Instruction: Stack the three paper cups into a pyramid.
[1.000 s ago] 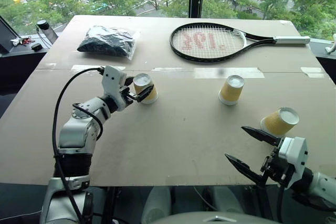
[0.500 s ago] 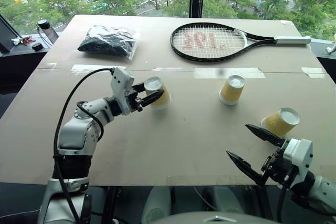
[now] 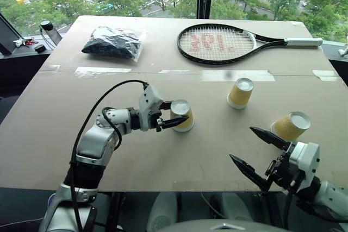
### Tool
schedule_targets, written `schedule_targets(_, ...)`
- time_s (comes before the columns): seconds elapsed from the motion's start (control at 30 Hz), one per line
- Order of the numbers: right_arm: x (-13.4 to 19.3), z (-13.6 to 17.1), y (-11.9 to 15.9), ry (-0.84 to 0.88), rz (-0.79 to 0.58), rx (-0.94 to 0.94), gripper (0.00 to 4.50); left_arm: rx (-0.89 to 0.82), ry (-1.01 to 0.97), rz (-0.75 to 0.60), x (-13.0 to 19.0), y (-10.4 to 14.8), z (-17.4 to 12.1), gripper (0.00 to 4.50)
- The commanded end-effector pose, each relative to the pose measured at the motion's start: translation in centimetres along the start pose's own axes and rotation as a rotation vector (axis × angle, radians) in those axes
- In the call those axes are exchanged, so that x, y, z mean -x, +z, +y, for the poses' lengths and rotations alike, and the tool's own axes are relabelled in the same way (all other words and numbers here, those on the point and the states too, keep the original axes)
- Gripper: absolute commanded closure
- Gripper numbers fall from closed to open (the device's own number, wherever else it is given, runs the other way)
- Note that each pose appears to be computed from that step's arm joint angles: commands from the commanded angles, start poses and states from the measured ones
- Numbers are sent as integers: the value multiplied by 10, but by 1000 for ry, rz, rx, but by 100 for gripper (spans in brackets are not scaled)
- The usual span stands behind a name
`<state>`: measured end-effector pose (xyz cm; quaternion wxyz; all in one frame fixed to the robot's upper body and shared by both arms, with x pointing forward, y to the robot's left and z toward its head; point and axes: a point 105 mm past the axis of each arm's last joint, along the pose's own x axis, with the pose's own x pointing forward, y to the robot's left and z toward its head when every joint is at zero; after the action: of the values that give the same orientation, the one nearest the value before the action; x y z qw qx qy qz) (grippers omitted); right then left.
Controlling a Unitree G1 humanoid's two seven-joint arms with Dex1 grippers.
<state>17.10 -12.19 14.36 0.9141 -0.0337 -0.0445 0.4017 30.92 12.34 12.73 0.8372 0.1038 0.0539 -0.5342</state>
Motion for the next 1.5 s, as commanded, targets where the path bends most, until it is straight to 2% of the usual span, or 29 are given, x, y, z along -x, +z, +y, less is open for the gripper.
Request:
schedule_targets(0.03, -1, 6, 11, 0, -37, 30, 0, -24, 76, -17, 2, 5, 19, 191)
schedule_targets(0.13, -1, 7, 12, -4, -36, 30, 0, -15, 101, -24, 2, 7, 27, 191)
schedule_targets(0.3, -2, 3, 12, -22, -35, 45, 0, -8, 75, 4, 3, -2, 24, 191)
schedule_targets(0.37, -3, 1, 12, -31, -36, 51, 0, 14, 72, -6, 4, -3, 22, 87)
schedule_targets(0.43, -3, 0, 13, -38, -36, 54, 0, 24, 95, -26, 8, 0, 24, 6)
schedule_targets(0.57, -3, -6, 12, -68, -30, 65, 0, 40, 127, -47, 25, 7, 25, 6)
schedule_targets(0.63, -4, -19, 10, -137, -17, 101, 0, 64, 149, -79, 40, 14, 24, 6)
schedule_targets(0.83, -12, -52, 12, -314, -20, 145, 0, 70, 119, -116, 79, 24, -4, 6)
schedule_targets(0.9, -13, -60, 15, -364, -32, 160, 0, 48, 36, -172, 84, 31, -19, 6)
schedule_targets(1.03, 14, -87, 21, -579, -16, 229, 0, 86, -215, -201, 79, 54, -57, 6)
schedule_targets(1.2, 53, -107, 18, -787, 70, 283, 0, 57, -353, -213, 65, 73, -77, 6)
schedule_targets(1.37, 56, -113, 6, -827, 115, 252, 0, 38, -386, -228, 60, 80, -77, 6)
schedule_targets(1.5, 44, -109, -11, -813, 138, 133, 0, 34, -380, -247, 61, 83, -72, 6)
